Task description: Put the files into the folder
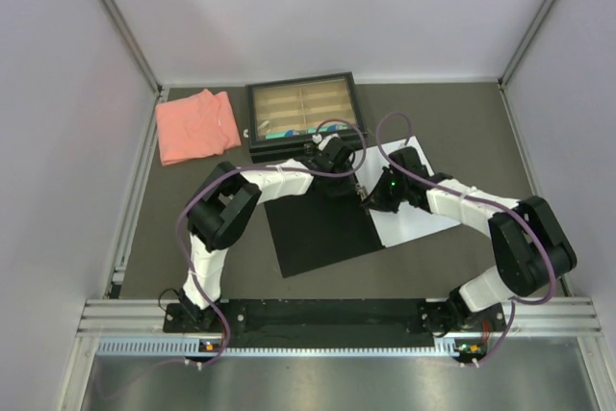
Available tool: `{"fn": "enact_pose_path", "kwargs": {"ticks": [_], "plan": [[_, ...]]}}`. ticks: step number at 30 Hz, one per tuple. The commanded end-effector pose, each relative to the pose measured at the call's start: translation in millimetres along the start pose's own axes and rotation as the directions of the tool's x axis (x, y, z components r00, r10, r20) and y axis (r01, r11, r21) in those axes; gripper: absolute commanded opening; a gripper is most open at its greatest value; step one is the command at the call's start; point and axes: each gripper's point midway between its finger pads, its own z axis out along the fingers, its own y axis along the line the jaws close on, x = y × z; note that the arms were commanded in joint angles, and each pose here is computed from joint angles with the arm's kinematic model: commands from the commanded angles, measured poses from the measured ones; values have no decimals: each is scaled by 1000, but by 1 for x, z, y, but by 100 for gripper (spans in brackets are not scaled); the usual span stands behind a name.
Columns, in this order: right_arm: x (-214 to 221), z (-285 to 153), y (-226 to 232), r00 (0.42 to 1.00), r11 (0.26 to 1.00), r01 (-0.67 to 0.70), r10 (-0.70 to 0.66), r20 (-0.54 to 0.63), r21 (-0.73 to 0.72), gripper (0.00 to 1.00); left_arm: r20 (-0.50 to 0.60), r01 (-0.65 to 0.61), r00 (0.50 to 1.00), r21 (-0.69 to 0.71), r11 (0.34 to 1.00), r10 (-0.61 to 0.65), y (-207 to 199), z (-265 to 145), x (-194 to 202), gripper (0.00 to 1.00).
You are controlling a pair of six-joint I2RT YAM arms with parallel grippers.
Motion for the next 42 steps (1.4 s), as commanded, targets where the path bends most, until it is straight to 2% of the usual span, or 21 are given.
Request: {"fn": "enact_pose_path", "kwargs": {"ticks": [1,7,21,42], "plan": [[-9,-1,-24,995,990,92,-96,28,104,0,-46,-47,998,-166,985,40,40,20,11,31],[-19,-4,-31,985,976,151,-162,55,155,0,-99,-65,994,-221,973,44,53,28,19,24],[-14,13,-76,983,921,177,-182,-17,347,0,-88,-80,994,-228,970,62,73,19,17,22],[-20,9,-107,977,874,201,-212,-25,443,0,-111,-64,993,-209,976,42,85,21,15,24]]}}
